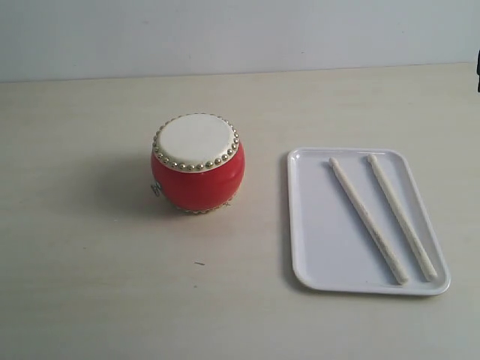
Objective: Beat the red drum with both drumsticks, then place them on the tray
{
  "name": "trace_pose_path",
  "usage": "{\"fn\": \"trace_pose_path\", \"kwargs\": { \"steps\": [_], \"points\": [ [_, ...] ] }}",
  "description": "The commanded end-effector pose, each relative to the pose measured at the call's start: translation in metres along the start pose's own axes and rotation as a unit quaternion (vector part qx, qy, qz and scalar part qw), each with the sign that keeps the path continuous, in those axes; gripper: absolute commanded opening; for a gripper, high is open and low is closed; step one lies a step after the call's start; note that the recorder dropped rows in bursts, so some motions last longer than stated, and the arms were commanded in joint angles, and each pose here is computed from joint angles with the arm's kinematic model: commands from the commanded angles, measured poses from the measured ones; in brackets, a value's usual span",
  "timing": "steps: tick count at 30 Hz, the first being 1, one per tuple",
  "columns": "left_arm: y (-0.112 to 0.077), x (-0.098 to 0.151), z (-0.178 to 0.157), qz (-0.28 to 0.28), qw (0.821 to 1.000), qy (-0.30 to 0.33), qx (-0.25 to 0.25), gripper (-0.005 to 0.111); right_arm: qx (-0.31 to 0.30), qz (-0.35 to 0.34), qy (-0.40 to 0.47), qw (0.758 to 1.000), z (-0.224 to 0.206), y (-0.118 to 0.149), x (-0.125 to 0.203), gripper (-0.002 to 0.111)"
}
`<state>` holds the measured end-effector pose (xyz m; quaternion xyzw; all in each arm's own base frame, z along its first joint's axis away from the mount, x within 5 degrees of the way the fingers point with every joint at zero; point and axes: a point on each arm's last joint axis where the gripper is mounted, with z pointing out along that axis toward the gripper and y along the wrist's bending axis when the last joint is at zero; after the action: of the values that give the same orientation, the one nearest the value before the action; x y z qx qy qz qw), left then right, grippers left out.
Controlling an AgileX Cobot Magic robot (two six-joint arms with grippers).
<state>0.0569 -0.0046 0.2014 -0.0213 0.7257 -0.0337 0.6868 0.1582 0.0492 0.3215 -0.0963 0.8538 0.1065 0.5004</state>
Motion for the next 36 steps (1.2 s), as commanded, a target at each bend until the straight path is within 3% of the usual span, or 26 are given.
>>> {"fn": "trace_pose_path", "kwargs": {
  "steps": [1,9,23,25,27,32,36],
  "points": [
    [0.009,0.002,-0.001,0.000,0.999,0.007,-0.047,0.000,-0.001,-0.005,-0.005,1.000,0.000,0.000,0.001,0.000],
    [0.011,0.003,-0.001,-0.029,0.998,0.009,-0.058,0.000,-0.001,-0.005,-0.005,1.000,0.000,0.000,0.001,0.000],
    [0.011,0.003,-0.001,-0.027,0.998,0.009,-0.058,0.000,-0.001,-0.005,-0.005,1.000,0.000,0.000,0.001,0.000],
    [0.011,0.003,-0.001,-0.027,0.998,0.009,-0.058,0.000,0.007,-0.048,-0.006,0.999,-0.001,-0.001,0.001,0.000],
    [0.011,0.003,-0.001,-0.027,0.998,0.009,-0.058,0.000,0.005,-0.041,-0.013,0.999,-0.008,-0.001,0.001,0.000],
    [0.011,0.003,-0.001,-0.027,0.998,0.009,-0.058,0.000,0.036,-0.084,-0.124,0.988,-0.060,-0.006,0.009,0.000],
    [0.011,0.003,-0.001,-0.027,0.998,0.009,-0.058,0.000,0.079,-0.083,-0.212,0.971,-0.067,-0.015,0.059,0.000]
  ]
}}
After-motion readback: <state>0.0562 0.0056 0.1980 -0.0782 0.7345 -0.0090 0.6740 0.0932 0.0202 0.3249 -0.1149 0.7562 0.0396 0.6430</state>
